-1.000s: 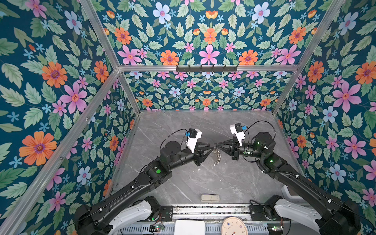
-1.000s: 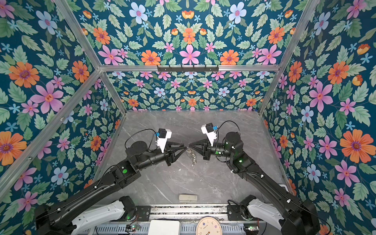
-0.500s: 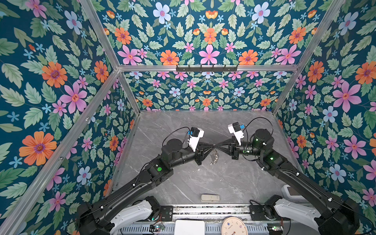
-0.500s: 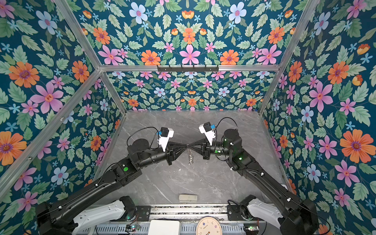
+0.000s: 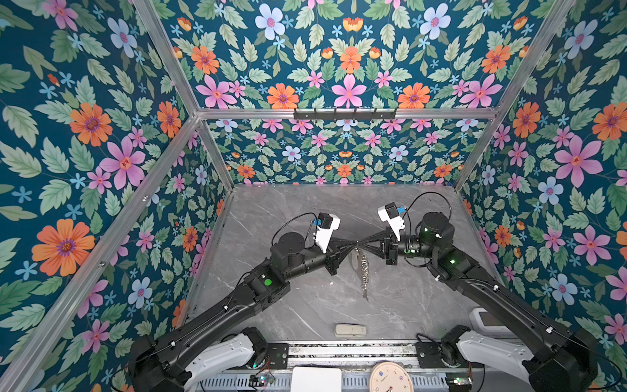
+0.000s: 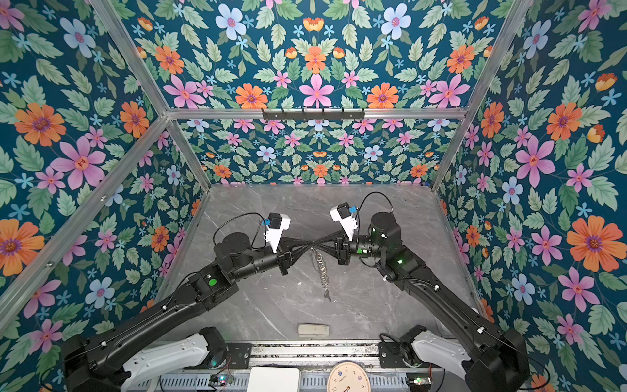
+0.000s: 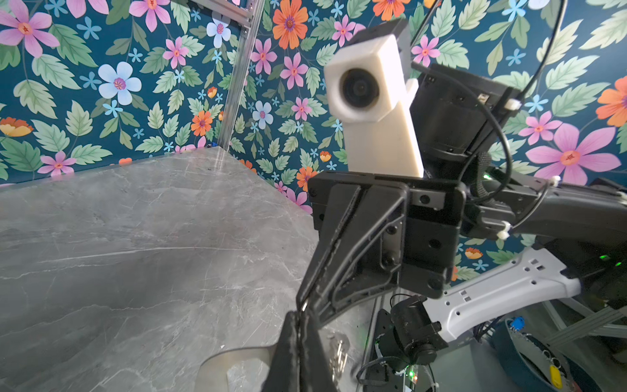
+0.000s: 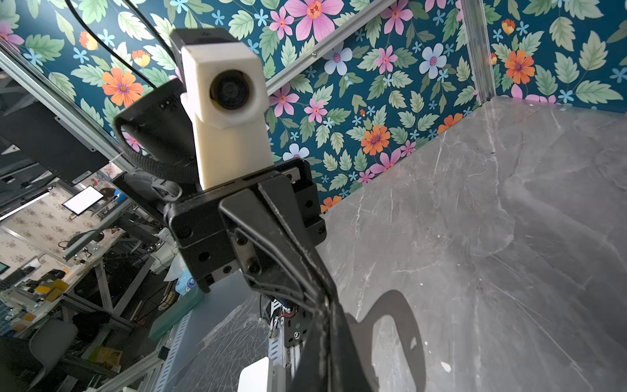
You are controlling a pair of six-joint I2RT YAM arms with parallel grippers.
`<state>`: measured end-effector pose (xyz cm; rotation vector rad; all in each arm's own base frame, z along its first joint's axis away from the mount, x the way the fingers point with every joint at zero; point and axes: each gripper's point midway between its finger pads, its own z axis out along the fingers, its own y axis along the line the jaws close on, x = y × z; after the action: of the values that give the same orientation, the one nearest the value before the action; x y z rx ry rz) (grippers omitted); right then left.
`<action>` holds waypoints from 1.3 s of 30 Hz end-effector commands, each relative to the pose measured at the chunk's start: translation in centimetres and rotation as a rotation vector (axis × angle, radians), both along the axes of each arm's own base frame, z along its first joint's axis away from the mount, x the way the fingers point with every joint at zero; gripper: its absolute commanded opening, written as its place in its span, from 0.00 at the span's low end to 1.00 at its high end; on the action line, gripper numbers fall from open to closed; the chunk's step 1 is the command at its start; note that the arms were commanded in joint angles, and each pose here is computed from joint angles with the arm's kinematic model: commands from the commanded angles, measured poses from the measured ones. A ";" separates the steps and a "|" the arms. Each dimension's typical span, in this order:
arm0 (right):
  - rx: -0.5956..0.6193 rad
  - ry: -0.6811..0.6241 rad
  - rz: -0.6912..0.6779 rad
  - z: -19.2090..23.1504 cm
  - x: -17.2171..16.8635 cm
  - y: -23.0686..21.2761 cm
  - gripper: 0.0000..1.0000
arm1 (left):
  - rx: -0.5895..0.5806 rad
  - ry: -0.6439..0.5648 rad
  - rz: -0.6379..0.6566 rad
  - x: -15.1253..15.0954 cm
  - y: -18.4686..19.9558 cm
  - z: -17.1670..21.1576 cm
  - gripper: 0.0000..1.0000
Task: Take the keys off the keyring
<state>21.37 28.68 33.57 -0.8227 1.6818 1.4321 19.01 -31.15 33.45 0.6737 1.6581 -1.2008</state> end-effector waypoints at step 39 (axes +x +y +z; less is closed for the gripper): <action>0.227 -0.068 0.075 4.1 -2.2 0.3 0.20 | -0.340 -0.126 -0.035 -1.9 1.7 5.4 0.00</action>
<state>19.55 28.99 37.15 -0.7768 1.4527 1.5954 17.45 -29.67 37.32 0.5547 1.3663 -1.3811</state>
